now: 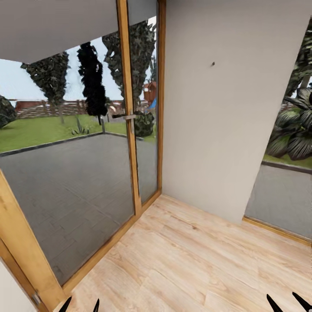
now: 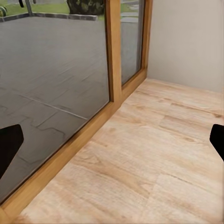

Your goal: Put the three can of soda from the living room inside the tash can in the kitchen.

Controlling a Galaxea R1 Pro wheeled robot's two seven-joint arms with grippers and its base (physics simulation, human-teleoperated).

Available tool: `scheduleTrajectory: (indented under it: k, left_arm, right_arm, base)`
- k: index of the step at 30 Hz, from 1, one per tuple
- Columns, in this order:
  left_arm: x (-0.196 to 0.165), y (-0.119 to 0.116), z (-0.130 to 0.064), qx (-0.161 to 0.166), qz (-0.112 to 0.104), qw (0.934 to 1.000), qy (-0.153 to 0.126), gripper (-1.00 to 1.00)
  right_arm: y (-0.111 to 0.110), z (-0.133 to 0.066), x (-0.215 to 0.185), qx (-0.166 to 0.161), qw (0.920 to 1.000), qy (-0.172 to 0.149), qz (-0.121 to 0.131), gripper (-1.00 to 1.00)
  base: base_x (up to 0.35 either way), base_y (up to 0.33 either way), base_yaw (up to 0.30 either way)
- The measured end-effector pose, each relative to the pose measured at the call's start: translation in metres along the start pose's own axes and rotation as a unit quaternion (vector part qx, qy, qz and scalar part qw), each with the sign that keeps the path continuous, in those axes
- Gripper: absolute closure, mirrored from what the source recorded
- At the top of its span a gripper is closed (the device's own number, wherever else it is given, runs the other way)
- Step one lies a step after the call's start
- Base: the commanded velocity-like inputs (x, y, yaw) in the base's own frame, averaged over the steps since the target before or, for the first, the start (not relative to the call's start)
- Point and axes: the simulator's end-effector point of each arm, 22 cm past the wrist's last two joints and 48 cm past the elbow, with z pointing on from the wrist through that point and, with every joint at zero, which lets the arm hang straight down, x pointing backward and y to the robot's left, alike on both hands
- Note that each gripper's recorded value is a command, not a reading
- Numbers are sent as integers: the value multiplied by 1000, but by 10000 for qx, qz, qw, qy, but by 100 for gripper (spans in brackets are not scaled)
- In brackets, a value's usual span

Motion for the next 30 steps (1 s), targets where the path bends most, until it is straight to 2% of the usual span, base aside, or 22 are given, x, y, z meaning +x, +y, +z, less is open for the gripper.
scheduleTrajectory:
  k: [12,30]
  left_arm:
    - [1,1,0,-9,13,10000,25,-100]
    - [2,3,0,-42,23,10000,61,-100]
  right_arm:
    - [4,2,5,-52,9999,102,-83,-100]
    - [5,1,11,-37,9998,169,-70,-100]
  base:
    - [-58,-15,0]
    - [-278,-122,0]
